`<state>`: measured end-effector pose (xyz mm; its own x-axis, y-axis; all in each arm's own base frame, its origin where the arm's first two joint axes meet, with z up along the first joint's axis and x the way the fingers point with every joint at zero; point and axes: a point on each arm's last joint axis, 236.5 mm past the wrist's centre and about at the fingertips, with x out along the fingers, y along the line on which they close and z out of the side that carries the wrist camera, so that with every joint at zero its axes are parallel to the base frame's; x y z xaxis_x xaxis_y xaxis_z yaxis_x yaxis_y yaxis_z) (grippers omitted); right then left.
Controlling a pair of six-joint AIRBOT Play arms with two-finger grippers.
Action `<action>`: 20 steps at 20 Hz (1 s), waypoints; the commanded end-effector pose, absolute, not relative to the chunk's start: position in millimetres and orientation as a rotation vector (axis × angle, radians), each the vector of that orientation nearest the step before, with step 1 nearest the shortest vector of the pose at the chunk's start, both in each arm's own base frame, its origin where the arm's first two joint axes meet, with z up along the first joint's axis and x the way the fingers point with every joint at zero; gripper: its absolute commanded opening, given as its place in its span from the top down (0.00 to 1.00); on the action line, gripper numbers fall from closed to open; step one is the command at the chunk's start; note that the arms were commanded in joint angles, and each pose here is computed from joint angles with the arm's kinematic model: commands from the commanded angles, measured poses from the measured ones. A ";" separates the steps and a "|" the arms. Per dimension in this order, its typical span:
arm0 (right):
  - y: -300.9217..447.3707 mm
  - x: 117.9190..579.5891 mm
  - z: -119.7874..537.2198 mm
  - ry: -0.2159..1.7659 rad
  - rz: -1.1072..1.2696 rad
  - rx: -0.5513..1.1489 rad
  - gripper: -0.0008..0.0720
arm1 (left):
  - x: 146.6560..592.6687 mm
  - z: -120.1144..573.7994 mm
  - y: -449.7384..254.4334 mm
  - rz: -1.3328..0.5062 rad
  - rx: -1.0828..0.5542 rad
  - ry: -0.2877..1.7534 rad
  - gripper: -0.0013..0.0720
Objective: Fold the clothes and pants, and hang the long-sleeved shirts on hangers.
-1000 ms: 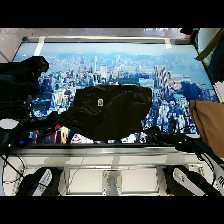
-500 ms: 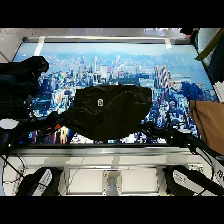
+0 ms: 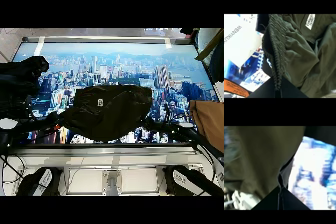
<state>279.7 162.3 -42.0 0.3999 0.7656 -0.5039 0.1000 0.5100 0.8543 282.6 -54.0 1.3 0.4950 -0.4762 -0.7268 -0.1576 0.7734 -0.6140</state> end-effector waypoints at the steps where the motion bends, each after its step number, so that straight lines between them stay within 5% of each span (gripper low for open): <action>1: 154.4 256.3 15.4 1.056 0.645 0.905 0.98 | 271.7 19.7 -49.3 -0.225 -0.675 1.056 0.95; 5: 111.6 210.5 41.7 1.070 0.515 0.718 0.98 | 241.2 42.6 -42.9 -0.208 -0.586 1.069 0.95; 12: 66.0 157.3 84.0 1.003 0.203 0.451 0.98 | 187.1 35.0 18.4 0.091 -0.345 1.171 0.95; 20: 82.0 203.6 156.3 0.840 0.345 0.559 0.98 | 254.5 110.5 2.2 -0.049 -0.403 1.029 0.95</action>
